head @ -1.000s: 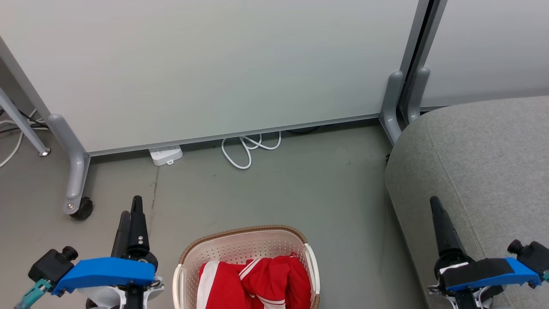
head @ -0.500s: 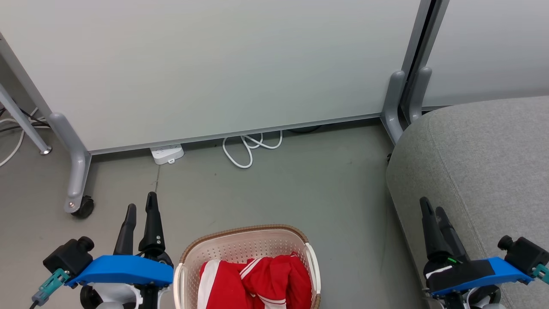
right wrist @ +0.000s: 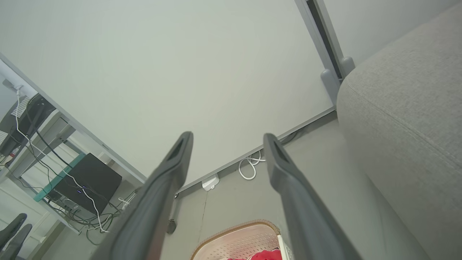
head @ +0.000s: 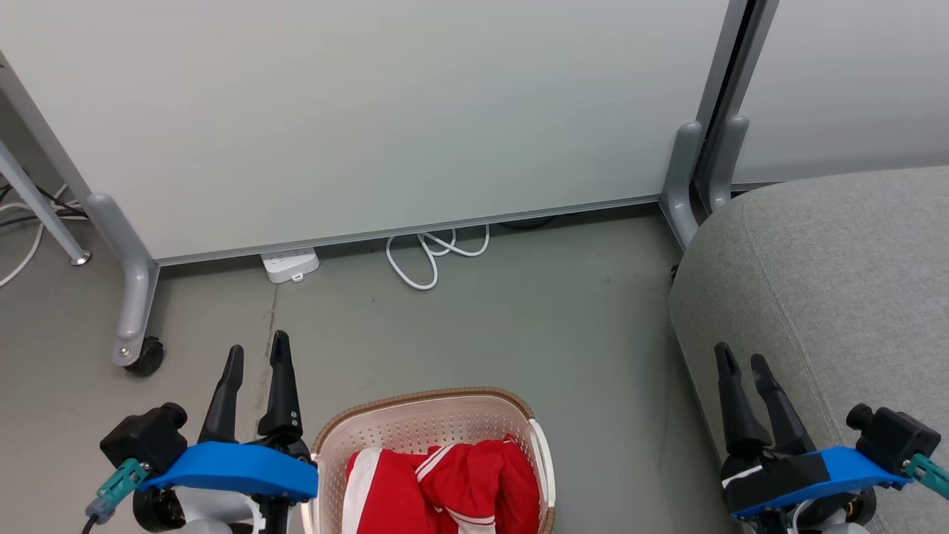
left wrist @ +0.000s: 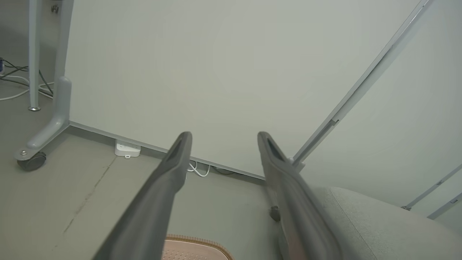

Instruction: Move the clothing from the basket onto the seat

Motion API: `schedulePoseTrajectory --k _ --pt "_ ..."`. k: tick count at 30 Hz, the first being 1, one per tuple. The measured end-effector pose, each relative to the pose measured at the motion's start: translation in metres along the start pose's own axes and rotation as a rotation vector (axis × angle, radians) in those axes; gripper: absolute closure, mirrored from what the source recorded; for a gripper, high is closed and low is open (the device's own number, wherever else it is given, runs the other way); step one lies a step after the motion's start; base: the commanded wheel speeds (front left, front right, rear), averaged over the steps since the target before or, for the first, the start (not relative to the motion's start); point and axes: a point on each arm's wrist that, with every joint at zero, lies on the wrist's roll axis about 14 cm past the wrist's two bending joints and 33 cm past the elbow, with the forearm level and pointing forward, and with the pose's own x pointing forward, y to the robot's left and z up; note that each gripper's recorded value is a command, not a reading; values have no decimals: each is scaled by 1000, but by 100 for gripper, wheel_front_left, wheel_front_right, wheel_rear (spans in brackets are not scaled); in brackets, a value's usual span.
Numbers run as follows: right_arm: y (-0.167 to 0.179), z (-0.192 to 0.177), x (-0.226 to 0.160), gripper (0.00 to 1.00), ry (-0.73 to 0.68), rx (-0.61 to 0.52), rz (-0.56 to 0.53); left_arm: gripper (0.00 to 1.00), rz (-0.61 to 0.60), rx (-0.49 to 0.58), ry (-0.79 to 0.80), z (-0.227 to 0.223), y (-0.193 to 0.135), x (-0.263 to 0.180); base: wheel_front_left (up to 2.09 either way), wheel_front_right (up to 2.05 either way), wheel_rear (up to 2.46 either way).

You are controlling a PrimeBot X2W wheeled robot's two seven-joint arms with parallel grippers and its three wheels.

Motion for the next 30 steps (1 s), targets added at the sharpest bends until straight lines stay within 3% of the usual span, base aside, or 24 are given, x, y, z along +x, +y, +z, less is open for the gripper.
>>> schedulePoseTrajectory --k 30 --pt "15 -2 2 0 -20 -277 76 0 -86 287 -12 -5 -16 0 0 0 0"
